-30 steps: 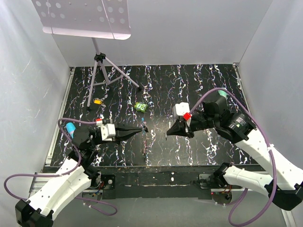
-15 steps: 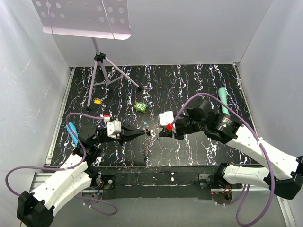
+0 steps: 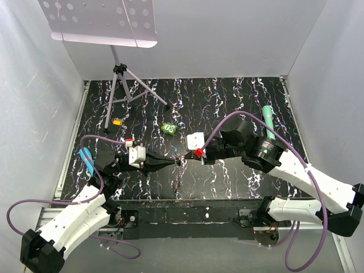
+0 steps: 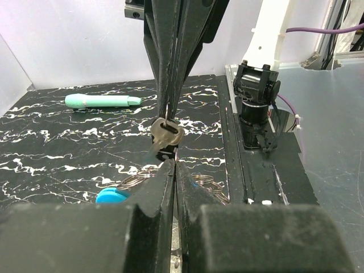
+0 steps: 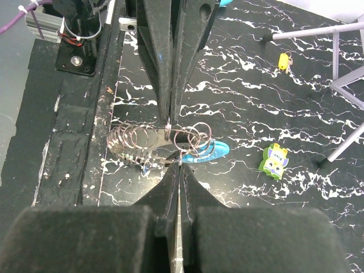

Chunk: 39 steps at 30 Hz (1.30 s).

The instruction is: Put the keys on the keyring

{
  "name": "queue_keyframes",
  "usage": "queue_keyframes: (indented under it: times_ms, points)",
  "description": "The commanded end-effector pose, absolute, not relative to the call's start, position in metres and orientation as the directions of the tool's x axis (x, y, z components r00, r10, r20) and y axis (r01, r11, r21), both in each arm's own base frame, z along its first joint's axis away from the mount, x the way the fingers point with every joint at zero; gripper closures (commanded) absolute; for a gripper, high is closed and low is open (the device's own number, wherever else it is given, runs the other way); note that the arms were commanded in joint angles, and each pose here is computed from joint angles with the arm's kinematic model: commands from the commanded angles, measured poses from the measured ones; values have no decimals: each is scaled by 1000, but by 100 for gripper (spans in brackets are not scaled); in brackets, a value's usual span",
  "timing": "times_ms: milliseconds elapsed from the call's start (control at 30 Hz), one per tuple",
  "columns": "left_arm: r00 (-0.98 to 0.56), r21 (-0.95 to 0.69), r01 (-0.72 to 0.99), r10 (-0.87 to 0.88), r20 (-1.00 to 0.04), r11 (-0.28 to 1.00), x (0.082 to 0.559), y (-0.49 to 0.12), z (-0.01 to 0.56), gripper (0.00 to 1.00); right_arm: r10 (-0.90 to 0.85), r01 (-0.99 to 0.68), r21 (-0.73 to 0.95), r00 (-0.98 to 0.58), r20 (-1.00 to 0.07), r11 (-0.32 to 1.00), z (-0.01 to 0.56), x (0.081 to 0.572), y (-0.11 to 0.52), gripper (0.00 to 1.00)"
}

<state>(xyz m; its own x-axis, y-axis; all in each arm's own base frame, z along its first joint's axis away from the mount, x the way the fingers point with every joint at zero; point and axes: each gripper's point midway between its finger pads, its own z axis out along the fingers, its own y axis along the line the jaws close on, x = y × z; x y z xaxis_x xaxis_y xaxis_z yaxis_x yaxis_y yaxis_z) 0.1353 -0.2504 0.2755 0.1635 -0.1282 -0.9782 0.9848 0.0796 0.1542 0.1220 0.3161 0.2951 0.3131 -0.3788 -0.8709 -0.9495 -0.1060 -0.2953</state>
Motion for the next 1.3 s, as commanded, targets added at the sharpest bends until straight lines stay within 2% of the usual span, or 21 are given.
queue_keyframes:
  times_ms: [0, 1267]
  points:
    - [225, 212, 973, -167, -960, 90, 134, -248, 292, 100, -339, -945, -312, 328, -882, -102, 304, 121, 326, 99]
    - [242, 224, 967, -164, -956, 117, 136, -246, 295, 100, -398, -964, -235, 266, -878, -124, 288, 113, 326, 99]
